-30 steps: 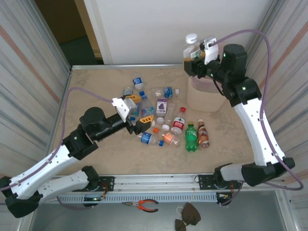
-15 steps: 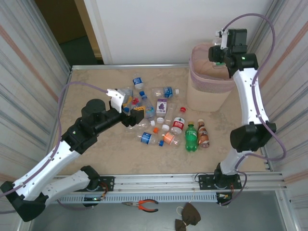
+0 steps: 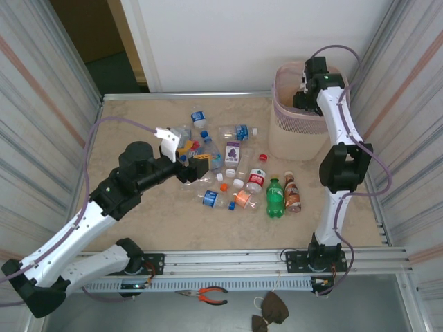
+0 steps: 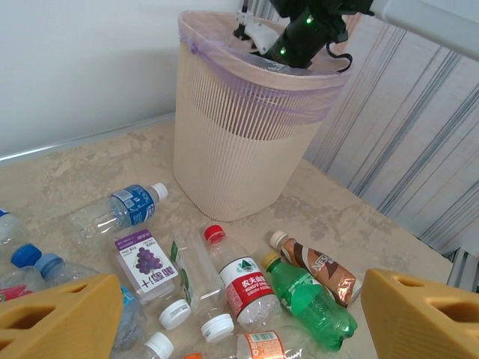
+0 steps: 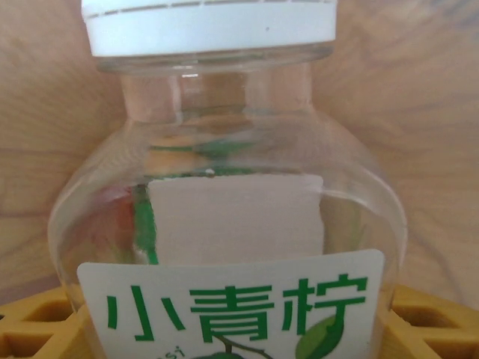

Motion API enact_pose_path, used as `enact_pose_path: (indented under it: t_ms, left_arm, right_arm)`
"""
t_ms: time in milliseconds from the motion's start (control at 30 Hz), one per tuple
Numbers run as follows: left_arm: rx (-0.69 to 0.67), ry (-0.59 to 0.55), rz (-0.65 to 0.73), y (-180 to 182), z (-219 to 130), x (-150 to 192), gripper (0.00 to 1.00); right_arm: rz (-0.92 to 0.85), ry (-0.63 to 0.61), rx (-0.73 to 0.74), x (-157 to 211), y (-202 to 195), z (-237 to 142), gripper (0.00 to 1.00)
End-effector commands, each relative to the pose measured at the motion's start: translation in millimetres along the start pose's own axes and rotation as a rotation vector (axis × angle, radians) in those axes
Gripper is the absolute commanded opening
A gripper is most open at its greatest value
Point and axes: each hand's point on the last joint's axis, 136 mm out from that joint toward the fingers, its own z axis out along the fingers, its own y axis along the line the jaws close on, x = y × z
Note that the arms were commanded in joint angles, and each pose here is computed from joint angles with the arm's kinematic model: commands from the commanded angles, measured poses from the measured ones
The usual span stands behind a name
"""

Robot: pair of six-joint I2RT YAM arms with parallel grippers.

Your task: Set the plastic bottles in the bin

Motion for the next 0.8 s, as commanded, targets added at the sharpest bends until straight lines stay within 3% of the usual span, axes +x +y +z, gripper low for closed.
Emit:
enact_pose_path:
  t_ms: [0, 500, 767]
  left_arm:
    - [0.02, -0.023, -0.013, -3, -3, -8, 0.84]
    - [0.014, -0.045, -0.033, -2, -11, -6, 0.83]
    - [0.002, -0.072, -0.039, 0, -18, -8, 0.83]
  right_arm:
    - [0.027, 0.078, -0.012, 16, 2, 14, 0.5]
    - [0.012, 0.283, -0.089, 65, 29, 89, 0.6]
    - [0.028, 0.279, -0.114, 65, 33, 86, 0.74]
